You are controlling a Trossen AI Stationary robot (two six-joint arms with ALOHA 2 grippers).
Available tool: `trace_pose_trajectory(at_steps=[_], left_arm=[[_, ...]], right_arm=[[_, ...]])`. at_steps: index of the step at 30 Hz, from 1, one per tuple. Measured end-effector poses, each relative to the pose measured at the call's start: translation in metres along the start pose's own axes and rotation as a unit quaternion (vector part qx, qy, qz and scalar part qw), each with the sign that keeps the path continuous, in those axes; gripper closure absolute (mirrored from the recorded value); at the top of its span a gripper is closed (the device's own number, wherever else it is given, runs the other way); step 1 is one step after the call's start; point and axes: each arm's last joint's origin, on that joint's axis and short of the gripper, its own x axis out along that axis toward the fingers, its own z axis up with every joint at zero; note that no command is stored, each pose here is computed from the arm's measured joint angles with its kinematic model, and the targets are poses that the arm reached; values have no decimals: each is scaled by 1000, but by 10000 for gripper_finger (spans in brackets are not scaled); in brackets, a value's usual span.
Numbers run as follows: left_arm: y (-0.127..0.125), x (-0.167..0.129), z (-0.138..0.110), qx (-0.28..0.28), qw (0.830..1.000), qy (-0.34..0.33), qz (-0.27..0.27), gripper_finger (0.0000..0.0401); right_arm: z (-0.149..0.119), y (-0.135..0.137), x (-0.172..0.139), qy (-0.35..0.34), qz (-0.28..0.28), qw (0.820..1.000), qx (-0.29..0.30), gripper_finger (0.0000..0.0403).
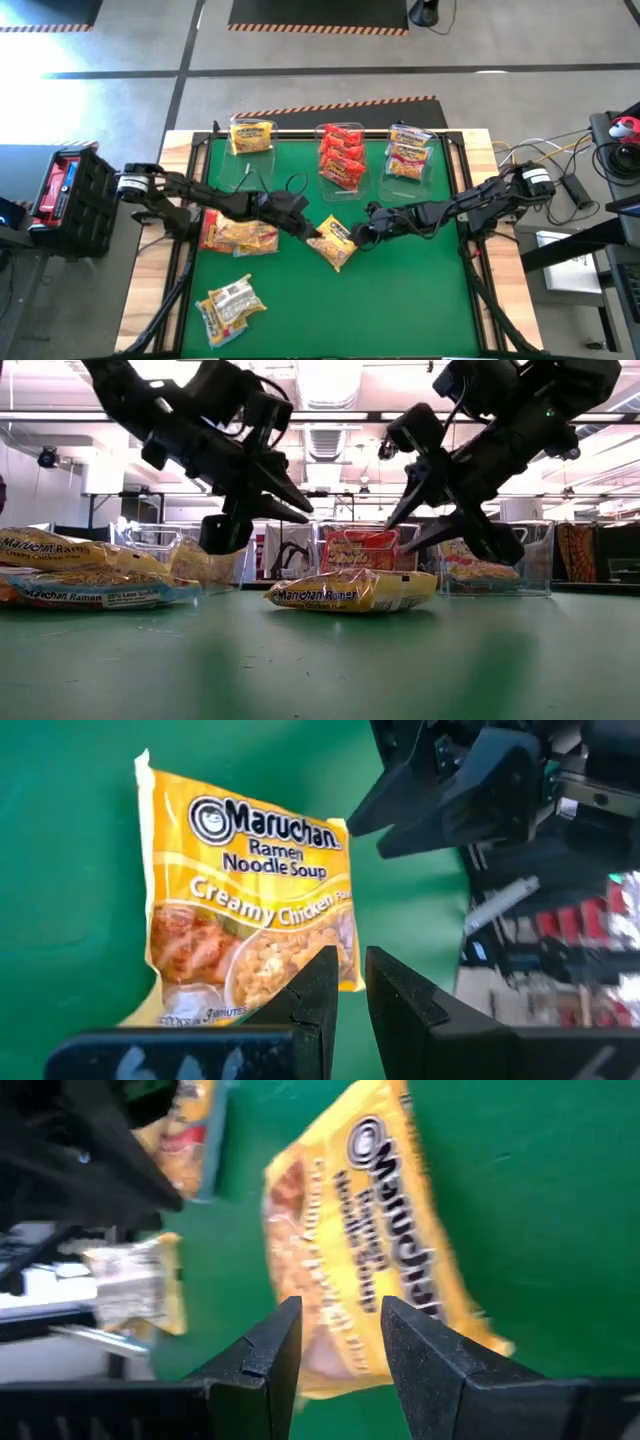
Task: Sort Maruchan noodles
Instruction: Put the yellow noodle pack into the left transparent bin
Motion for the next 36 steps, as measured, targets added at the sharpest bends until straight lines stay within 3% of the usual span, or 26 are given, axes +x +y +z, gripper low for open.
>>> trace_pose_trajectory(at_steps=[4, 9, 15, 24, 36], left_arm=[[5, -2, 6, 11, 1000, 22, -11, 363], [8, -3, 7, 15, 1000, 28, 0, 363], [12, -4, 6, 14, 999, 50, 4, 363], [13, -4, 7, 24, 998, 49, 4, 363], [13, -5, 7, 26, 998, 55, 6, 363]], right_arm=[[-2, 7, 0, 9, 38, 999, 2, 273], [-2, 12, -1, 4, 41, 999, -4, 273], [-9, 19, -1, -4, 47, 998, 29, 273], [-31, 10, -3, -10, -11, 995, 99, 273], [-45, 1, 21, -23, -2, 993, 119, 273]])
